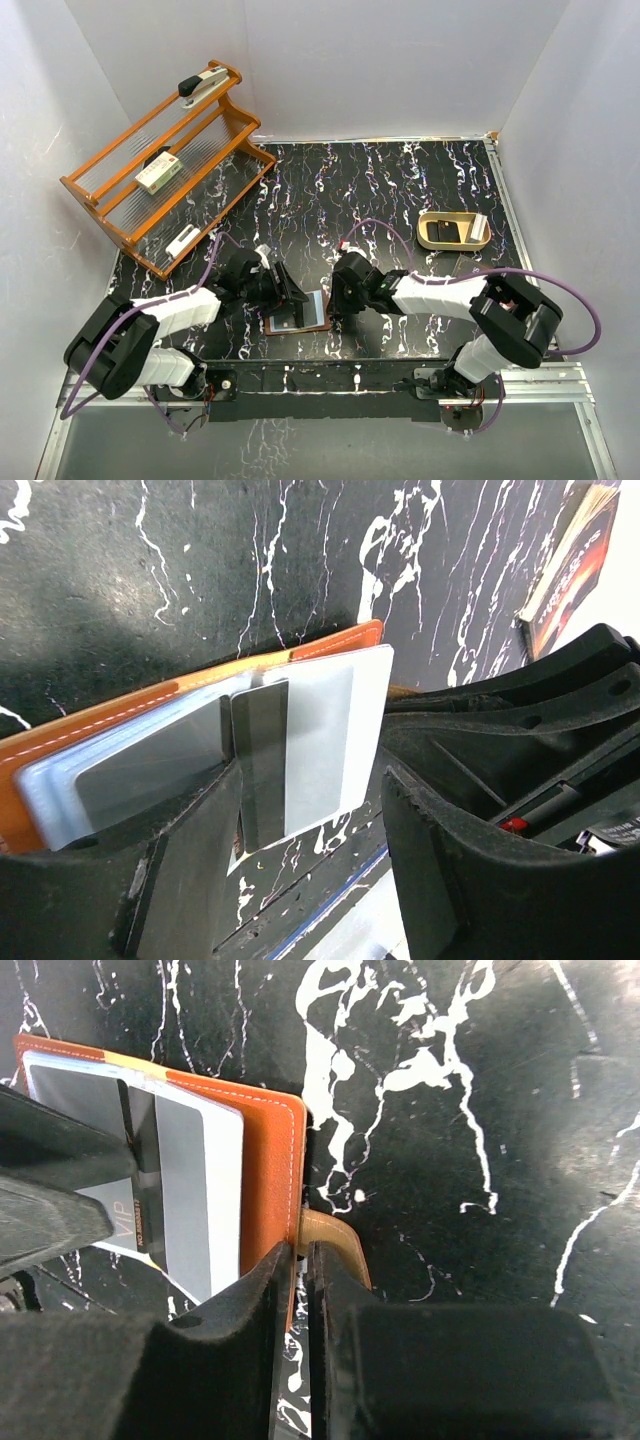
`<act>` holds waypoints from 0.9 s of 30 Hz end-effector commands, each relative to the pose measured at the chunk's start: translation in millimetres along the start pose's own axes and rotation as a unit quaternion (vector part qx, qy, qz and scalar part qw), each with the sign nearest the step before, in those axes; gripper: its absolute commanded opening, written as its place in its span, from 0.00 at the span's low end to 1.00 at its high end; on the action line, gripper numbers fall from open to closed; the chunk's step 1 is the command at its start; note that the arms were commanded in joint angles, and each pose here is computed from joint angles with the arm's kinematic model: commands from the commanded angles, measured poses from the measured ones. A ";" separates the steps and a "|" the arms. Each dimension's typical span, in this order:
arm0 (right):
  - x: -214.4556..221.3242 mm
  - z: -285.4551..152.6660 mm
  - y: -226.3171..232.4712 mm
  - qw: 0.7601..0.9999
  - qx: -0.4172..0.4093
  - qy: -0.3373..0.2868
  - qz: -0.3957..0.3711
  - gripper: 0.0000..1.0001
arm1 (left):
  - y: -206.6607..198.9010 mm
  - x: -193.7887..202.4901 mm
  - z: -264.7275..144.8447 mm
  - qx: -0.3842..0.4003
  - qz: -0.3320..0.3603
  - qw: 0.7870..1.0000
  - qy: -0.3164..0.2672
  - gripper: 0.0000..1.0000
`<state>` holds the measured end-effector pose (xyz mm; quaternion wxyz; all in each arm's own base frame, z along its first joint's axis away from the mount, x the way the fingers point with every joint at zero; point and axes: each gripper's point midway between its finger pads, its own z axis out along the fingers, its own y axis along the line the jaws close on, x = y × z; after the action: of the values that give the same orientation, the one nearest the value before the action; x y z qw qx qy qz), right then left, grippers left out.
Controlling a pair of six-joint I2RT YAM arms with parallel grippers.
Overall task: Put the credit cards into the card holder
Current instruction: Insert the credit card into the card holder.
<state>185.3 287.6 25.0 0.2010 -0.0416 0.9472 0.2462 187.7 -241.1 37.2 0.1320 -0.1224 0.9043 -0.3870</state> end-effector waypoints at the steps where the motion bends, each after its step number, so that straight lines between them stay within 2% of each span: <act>1: 18.2 6.7 2.1 1.000 -0.013 0.022 0.005 0.11 | 11.5 10.0 5.2 -0.035 -0.006 0.999 0.013 0.57; 12: 22.8 12.4 -1.9 1.000 -0.003 0.024 0.000 0.09 | -8.5 11.2 12.9 -0.014 -0.006 1.000 0.009 0.57; 18: 15.8 9.1 -6.0 1.000 0.018 0.012 -0.002 0.09 | -23.7 1.8 3.4 0.002 0.001 1.000 -0.015 0.57; 27: -9.2 -13.1 -13.7 0.996 0.079 -0.017 -0.030 0.21 | -24.7 -6.0 -14.3 -0.025 0.016 0.999 -0.039 0.60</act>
<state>184.5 291.9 26.0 0.2093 -0.0436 0.9497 0.2287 184.1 -250.4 46.7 0.1434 -0.1339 0.9070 -0.3727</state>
